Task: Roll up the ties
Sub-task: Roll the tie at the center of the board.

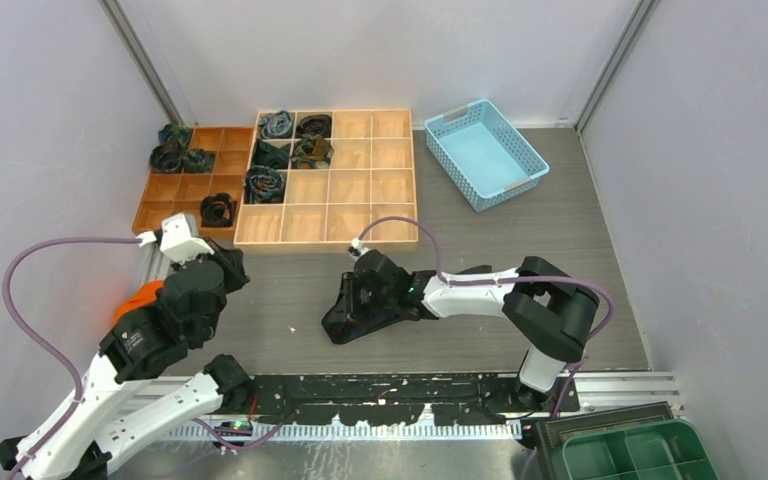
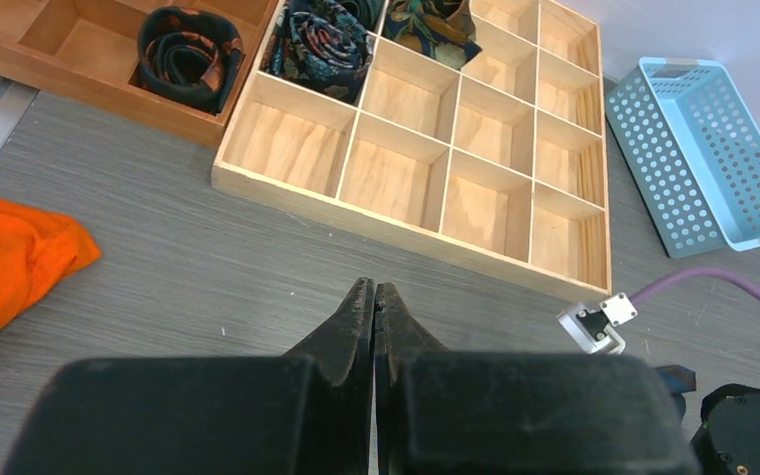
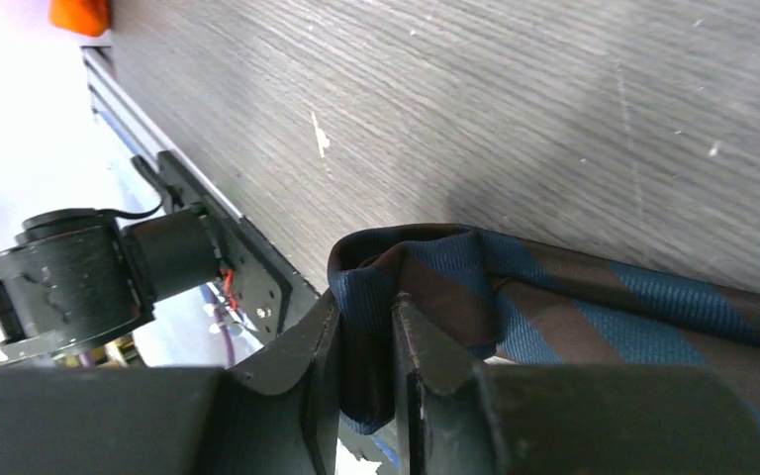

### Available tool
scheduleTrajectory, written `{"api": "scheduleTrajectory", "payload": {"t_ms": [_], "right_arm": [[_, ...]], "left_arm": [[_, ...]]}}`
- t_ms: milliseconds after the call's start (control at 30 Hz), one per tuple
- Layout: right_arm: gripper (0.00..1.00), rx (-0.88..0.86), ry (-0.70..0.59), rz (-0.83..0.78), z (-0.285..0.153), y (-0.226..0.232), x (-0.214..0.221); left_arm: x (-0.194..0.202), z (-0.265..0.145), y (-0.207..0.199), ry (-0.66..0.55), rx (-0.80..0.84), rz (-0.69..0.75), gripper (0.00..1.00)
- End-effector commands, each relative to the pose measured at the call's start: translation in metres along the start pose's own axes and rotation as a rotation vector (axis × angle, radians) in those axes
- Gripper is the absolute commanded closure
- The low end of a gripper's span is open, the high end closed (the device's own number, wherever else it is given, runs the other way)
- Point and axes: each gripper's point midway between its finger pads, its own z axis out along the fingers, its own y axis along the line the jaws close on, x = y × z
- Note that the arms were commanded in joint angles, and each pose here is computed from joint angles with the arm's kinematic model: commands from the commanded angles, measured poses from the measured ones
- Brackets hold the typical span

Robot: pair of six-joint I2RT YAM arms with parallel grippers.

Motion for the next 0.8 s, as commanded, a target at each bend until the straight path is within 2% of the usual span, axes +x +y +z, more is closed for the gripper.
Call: {"api": "scheduleTrajectory", "payload": {"t_ms": [0,133,467,500,633,767], "right_arm": [[0.77,-0.191,-0.053,0.055,-0.010,0.033,-0.011],[0.76,-0.202,-0.095,0.108,-0.021,0.017,-0.015],[0.75,-0.047,-0.120,0.123,-0.024,-0.047,-0.001],[0.73,-0.021,-0.114,0.112,-0.025,-0.053,-0.001],[0.46,0.078,-0.116,0.053,-0.032,-0.068,-0.003],[0.36,0.121,-0.148,0.006,-0.046,-0.069,-0.010]], "left_arm": [[-0.017,0.001,-0.021,-0.033,0.055,-0.033,1.00],[-0.006,0.009,-0.034,-0.001,0.077,-0.015,1.00],[0.026,0.029,-0.064,0.086,0.129,0.012,1.00],[0.029,0.031,-0.066,0.093,0.133,0.012,1.00],[0.040,0.036,-0.070,0.121,0.142,0.021,1.00],[0.053,0.040,-0.072,0.147,0.142,0.032,1.00]]}}
